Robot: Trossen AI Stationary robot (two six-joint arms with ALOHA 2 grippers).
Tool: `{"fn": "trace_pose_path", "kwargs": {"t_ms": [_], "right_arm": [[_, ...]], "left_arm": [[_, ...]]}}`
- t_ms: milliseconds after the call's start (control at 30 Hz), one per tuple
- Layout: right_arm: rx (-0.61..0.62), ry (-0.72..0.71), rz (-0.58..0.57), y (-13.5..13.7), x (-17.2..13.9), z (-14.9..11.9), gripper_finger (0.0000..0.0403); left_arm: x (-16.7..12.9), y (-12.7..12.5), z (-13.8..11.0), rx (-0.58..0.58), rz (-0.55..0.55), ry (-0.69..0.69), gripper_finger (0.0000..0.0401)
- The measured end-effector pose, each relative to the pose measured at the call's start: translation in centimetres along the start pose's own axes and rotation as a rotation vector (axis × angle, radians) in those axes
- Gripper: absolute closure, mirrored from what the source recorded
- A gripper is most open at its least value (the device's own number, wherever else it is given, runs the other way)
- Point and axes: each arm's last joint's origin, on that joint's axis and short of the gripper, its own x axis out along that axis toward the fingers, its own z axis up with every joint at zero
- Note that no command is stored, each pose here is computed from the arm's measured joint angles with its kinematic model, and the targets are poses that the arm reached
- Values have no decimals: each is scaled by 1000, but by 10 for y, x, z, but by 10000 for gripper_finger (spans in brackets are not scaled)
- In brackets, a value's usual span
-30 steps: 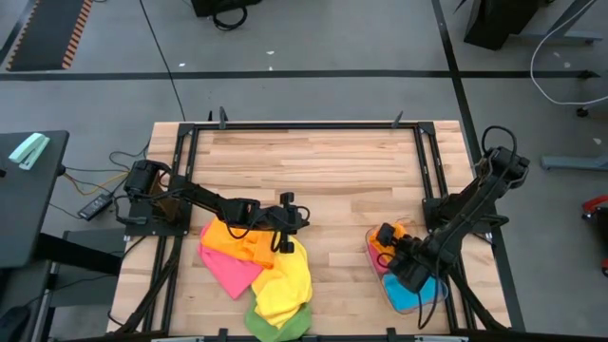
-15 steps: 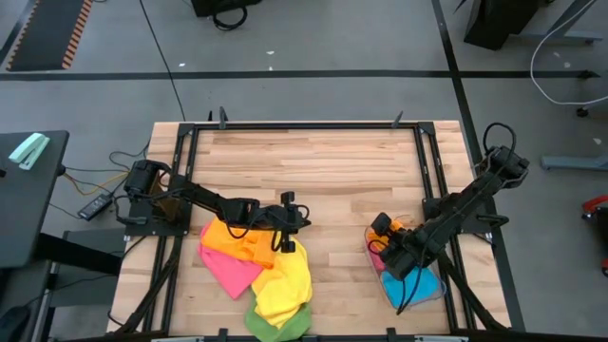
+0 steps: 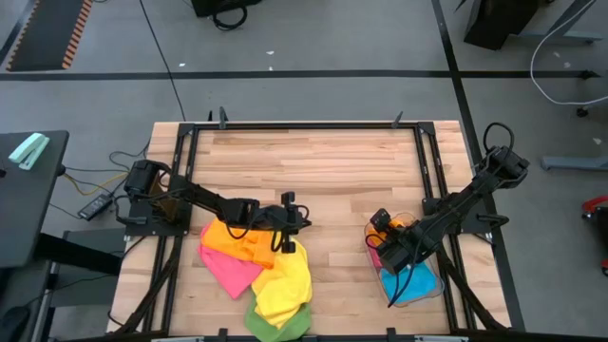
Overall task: Fold microfiber towels
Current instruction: Put the folded orange towel into the transparent bin
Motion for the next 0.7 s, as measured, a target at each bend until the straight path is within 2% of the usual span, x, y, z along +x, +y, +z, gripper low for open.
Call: {"fn": "trace_pose_path", "kwargs": {"t_ms": [200, 533, 600, 700], "right_arm": [[57, 1, 0, 0, 0, 0, 196], [143, -13, -1, -8, -15, 6, 372], [168, -22, -1, -9, -17, 8, 389], [191, -13, -45, -11, -25, 9, 391]], "left_arm": [[0, 0, 0, 0, 0, 0, 388], [0, 0, 0, -9, 0, 0, 377], [0, 0, 0, -16, 0, 0, 381], [0, 0, 0, -16, 0, 0, 387]]}}
